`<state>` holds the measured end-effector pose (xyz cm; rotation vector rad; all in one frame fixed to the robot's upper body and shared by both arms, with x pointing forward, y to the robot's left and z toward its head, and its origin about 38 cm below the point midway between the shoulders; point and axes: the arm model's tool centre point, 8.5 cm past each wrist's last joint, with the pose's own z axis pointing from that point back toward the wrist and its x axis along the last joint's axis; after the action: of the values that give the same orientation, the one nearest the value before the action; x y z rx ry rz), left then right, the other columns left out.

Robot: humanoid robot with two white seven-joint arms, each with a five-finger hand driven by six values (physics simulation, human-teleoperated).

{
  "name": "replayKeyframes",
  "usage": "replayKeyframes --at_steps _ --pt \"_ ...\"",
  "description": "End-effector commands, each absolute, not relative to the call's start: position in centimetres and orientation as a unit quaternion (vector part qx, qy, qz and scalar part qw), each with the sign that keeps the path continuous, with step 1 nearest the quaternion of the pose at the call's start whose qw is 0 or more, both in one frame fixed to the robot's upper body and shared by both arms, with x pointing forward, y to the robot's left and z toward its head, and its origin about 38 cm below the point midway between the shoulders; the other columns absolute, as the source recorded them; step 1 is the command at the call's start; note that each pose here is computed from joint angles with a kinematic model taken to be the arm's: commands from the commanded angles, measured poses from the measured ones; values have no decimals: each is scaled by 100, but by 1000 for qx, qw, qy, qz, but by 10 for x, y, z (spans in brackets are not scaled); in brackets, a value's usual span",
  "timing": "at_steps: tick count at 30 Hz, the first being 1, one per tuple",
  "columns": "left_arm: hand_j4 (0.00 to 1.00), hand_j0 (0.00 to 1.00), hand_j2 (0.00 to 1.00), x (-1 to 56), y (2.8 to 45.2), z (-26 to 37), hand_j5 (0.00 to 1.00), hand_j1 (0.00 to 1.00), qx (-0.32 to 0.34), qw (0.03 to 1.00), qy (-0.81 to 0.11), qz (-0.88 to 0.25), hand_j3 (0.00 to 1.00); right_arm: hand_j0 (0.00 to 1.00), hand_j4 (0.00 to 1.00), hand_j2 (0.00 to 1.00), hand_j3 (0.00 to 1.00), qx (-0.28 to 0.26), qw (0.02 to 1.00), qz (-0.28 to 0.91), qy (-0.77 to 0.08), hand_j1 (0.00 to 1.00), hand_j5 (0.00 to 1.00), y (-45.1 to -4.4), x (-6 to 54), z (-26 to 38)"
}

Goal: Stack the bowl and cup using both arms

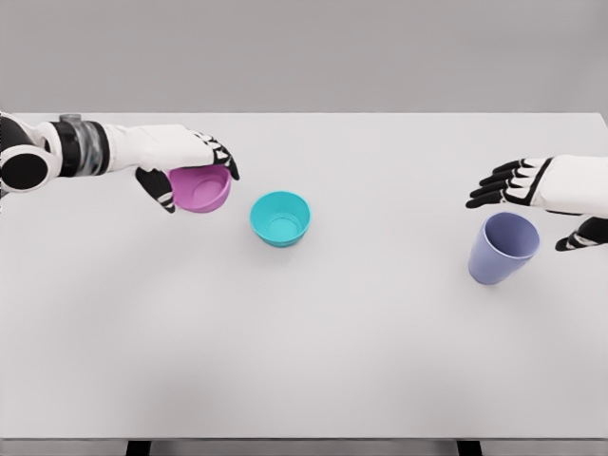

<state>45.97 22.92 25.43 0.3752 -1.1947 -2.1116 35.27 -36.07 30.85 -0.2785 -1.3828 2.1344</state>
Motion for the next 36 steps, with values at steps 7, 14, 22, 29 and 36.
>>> replayKeyframes --at_steps 7,14,22,29,36 --pt "75 75 75 456 192 253 75 75 122 307 -477 -814 75 100 100 100 100 -98 291 800 -515 100 100 -359 352 303" --pt "75 75 75 448 172 255 75 75 116 280 -485 -820 75 100 100 100 100 -89 294 804 -509 100 100 -358 351 295" --pt "75 75 75 448 149 250 75 75 120 268 -485 -824 75 100 100 100 100 -91 293 807 -505 100 100 -358 351 293" --pt "75 75 75 447 136 247 75 75 124 259 -484 -827 75 100 100 100 100 -86 294 810 -500 100 100 -357 351 287" --pt "75 75 75 445 131 239 75 75 125 252 -478 -832 75 100 100 100 100 -87 283 815 -499 100 100 -349 353 281"
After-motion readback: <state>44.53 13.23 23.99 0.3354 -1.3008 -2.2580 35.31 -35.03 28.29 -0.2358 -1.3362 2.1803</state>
